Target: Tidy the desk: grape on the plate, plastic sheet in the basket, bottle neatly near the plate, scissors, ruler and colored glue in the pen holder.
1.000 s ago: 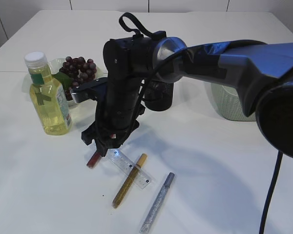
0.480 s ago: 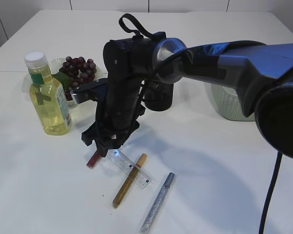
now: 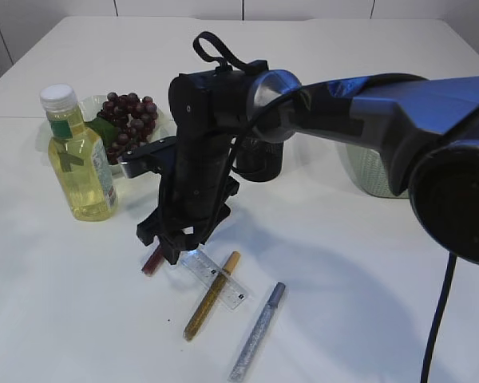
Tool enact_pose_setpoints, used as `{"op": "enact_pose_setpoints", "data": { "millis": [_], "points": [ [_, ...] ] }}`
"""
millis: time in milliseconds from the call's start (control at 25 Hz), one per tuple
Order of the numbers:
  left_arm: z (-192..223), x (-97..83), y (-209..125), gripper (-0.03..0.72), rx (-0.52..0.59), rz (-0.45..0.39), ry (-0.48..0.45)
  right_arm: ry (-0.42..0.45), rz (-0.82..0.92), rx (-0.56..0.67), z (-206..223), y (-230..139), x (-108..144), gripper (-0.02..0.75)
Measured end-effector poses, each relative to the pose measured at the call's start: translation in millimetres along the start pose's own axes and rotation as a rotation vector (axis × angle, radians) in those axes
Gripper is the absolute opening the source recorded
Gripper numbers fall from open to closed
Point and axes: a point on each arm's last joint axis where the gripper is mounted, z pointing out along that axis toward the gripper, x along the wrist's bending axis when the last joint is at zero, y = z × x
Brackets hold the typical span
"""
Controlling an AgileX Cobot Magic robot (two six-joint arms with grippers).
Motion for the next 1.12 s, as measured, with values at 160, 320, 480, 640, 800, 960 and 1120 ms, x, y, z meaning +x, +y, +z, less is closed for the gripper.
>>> {"op": "enact_pose_setpoints", "data": {
  "millis": [160,320,480,640,800,960,1120],
  "points": [
    [0,-0.1,0,0.349,0.000,0.000,-0.001,-0.012,-0.006,0.003,0,0,-1,0.472],
    [0,-0.1,0,0.349,0.000,0.000,-0.001,-0.016,-0.003,0.007,2,-1,-2,0.472],
    [0,-0.1,0,0.349,0.000,0.000,-0.001,-0.017,-0.001,0.020,7,-2,-3,0.473],
    [0,-0.1,0,0.349,0.000,0.000,-0.001,-0.015,0.001,0.028,9,-2,-3,0.473],
    [0,-0.2,0,0.349,0.000,-0.001,-0.002,-0.014,0.006,0.042,15,-4,-4,0.473],
    [0,-0.2,0,0.349,0.000,-0.001,-0.002,-0.013,0.008,0.047,17,-4,-4,0.473],
    [0,-0.2,0,0.349,0.000,-0.001,-0.002,-0.013,0.007,0.058,17,-5,-4,0.473]
  ]
}}
